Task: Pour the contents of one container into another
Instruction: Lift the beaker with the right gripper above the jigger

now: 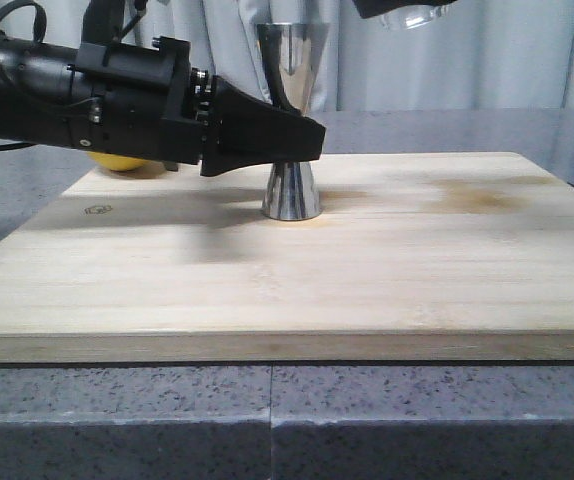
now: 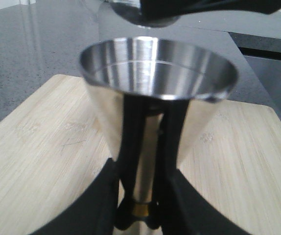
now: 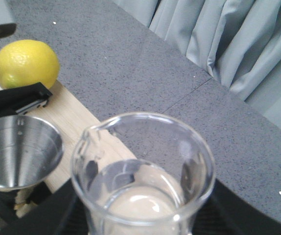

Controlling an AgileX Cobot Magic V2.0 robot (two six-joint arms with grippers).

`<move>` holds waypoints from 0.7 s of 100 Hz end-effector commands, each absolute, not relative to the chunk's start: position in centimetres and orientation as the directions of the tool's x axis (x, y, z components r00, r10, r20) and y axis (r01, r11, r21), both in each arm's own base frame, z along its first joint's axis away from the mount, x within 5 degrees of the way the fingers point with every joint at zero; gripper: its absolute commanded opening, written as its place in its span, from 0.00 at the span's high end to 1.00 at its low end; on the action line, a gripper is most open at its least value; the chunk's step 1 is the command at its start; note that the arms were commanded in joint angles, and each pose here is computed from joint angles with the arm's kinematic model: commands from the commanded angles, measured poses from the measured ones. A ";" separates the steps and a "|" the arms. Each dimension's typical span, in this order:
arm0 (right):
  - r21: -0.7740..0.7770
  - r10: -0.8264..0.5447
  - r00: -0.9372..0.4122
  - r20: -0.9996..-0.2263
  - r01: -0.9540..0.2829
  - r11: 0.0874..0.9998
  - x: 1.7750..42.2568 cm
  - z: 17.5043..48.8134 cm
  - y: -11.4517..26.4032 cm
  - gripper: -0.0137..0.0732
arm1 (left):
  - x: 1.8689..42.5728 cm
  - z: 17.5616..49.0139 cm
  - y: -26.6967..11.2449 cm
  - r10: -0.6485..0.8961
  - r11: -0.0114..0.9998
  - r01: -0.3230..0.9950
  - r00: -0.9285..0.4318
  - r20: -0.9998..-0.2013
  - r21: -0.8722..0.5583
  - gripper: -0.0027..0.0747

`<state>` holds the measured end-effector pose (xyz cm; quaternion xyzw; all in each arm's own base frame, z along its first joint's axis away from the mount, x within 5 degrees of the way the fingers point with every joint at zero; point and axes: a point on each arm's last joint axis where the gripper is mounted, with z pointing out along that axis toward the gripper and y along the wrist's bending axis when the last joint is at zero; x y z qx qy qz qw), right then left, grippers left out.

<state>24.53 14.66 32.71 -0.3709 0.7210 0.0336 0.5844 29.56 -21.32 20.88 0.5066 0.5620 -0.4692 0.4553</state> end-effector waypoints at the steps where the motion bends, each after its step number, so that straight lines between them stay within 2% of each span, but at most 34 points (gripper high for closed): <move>1: -0.437 -0.494 0.049 -0.868 -0.548 0.713 25.0 35.1 15.0 0.57 | 29.2 24.0 -21.7 -0.002 0.009 0.999 -0.034 -0.999 -0.034 0.83; 70: -0.608 -0.654 0.144 -0.742 -0.555 0.568 25.2 35.4 16.5 0.57 | 29.2 24.0 -21.7 -0.002 0.009 0.999 -0.034 -0.999 -0.034 0.83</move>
